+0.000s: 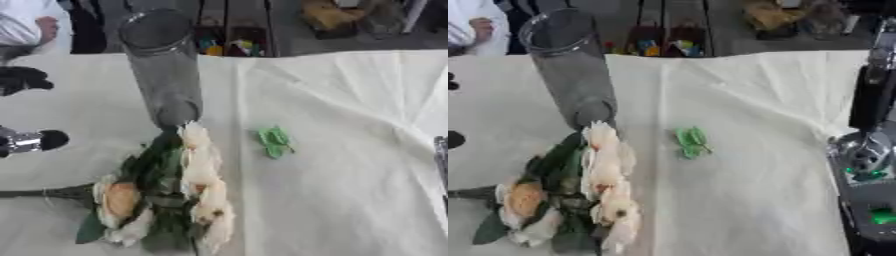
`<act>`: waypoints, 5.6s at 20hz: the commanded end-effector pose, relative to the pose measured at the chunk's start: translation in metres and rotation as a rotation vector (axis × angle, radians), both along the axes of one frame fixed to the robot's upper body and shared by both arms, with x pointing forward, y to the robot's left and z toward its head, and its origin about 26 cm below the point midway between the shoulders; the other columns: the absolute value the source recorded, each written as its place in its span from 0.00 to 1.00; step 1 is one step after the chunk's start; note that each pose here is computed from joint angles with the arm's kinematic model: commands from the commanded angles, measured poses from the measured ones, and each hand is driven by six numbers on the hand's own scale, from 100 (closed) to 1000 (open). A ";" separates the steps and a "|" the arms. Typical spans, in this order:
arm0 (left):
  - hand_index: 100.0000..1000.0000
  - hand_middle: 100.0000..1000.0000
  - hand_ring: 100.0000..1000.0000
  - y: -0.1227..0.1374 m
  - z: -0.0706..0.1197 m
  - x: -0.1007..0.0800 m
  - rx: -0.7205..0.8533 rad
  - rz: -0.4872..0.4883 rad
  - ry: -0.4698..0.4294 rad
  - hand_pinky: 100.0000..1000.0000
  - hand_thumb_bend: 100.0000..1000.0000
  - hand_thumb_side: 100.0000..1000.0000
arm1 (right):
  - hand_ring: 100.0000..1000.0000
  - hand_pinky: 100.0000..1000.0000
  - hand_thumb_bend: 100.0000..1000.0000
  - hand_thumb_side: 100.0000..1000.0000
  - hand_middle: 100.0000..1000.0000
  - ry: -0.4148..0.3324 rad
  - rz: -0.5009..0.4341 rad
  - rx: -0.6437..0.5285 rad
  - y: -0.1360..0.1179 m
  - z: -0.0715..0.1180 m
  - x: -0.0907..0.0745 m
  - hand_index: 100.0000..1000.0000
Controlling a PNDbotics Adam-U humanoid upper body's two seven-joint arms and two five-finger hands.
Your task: Arrange flowers into the vase.
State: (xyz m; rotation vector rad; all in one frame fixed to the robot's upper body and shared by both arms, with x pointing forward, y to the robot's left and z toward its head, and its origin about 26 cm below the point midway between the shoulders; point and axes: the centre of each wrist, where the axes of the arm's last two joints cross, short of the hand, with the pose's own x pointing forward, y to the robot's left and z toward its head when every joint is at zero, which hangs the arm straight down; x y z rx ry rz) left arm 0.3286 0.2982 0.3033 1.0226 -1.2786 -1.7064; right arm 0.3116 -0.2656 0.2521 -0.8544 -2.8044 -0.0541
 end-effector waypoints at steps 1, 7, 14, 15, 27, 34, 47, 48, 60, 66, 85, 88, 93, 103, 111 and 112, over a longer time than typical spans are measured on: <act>1.00 1.00 1.00 0.004 0.007 -0.003 0.063 -0.008 -0.020 0.97 0.47 0.93 | 0.52 0.51 0.00 0.97 0.50 -0.026 0.011 -0.021 0.000 0.009 -0.003 0.72; 1.00 1.00 1.00 0.008 -0.008 0.005 0.098 -0.038 0.040 0.91 0.44 0.90 | 0.52 0.51 0.00 0.97 0.50 -0.025 0.018 -0.022 0.001 0.009 -0.003 0.72; 1.00 1.00 1.00 0.014 -0.022 0.010 0.136 -0.051 0.102 0.88 0.38 0.81 | 0.52 0.51 0.00 0.97 0.50 -0.025 0.021 -0.020 0.001 0.009 -0.003 0.72; 1.00 1.00 1.00 0.015 -0.024 0.010 0.138 -0.056 0.103 0.88 0.36 0.83 | 0.52 0.51 0.00 0.97 0.50 -0.025 0.021 -0.019 0.001 0.009 -0.003 0.72; 1.00 1.00 0.99 0.024 -0.043 0.012 0.107 -0.100 0.208 0.86 0.32 0.81 | 0.52 0.51 0.00 0.97 0.50 -0.017 0.027 -0.016 0.002 0.008 -0.003 0.72; 1.00 0.95 0.94 0.020 -0.050 0.014 0.087 -0.118 0.189 0.82 0.26 0.77 | 0.52 0.52 0.00 0.97 0.50 -0.012 0.034 -0.017 0.004 0.007 -0.003 0.72; 1.00 0.95 0.90 0.012 -0.063 0.021 0.077 -0.143 0.253 0.76 0.26 0.76 | 0.52 0.52 0.00 0.97 0.49 -0.008 0.048 -0.019 0.005 0.007 -0.003 0.72; 1.00 0.95 0.90 0.011 -0.063 0.021 0.077 -0.143 0.253 0.76 0.26 0.76 | 0.52 0.52 0.00 0.97 0.49 -0.008 0.049 -0.020 0.006 0.007 -0.003 0.72; 1.00 0.94 0.91 -0.003 -0.073 0.027 0.085 -0.194 0.290 0.77 0.23 0.76 | 0.52 0.52 0.00 0.97 0.49 -0.003 0.063 -0.022 0.007 0.007 -0.002 0.71; 1.00 0.95 0.91 -0.006 -0.078 0.031 0.110 -0.196 0.316 0.76 0.22 0.74 | 0.52 0.52 0.00 0.97 0.49 -0.004 0.071 -0.023 0.008 0.007 -0.002 0.71; 0.93 0.84 0.79 -0.007 -0.081 0.037 0.128 -0.194 0.314 0.59 0.21 0.74 | 0.52 0.52 0.00 0.96 0.48 0.010 0.089 -0.028 0.010 0.004 -0.002 0.71; 0.91 0.83 0.75 -0.010 -0.081 0.036 0.122 -0.203 0.277 0.53 0.22 0.75 | 0.52 0.52 0.00 0.96 0.48 0.015 0.091 -0.029 0.010 0.004 -0.002 0.71; 0.88 0.82 0.73 -0.015 -0.080 0.033 0.131 -0.217 0.219 0.54 0.22 0.76 | 0.51 0.53 0.00 0.96 0.48 0.021 0.093 -0.032 0.010 0.003 -0.002 0.71; 0.85 0.78 0.72 -0.021 -0.086 0.032 0.139 -0.223 0.208 0.52 0.20 0.77 | 0.51 0.53 0.00 0.97 0.47 0.028 0.105 -0.032 0.011 0.002 -0.002 0.70; 0.80 0.64 0.51 -0.018 -0.089 0.032 0.122 -0.196 0.195 0.35 0.15 0.76 | 0.50 0.53 0.00 0.97 0.46 0.035 0.111 -0.037 0.011 0.002 -0.002 0.70; 0.79 0.62 0.47 -0.018 -0.089 0.032 0.119 -0.194 0.194 0.30 0.14 0.76 | 0.50 0.53 0.00 0.97 0.46 0.035 0.111 -0.037 0.011 0.002 -0.002 0.70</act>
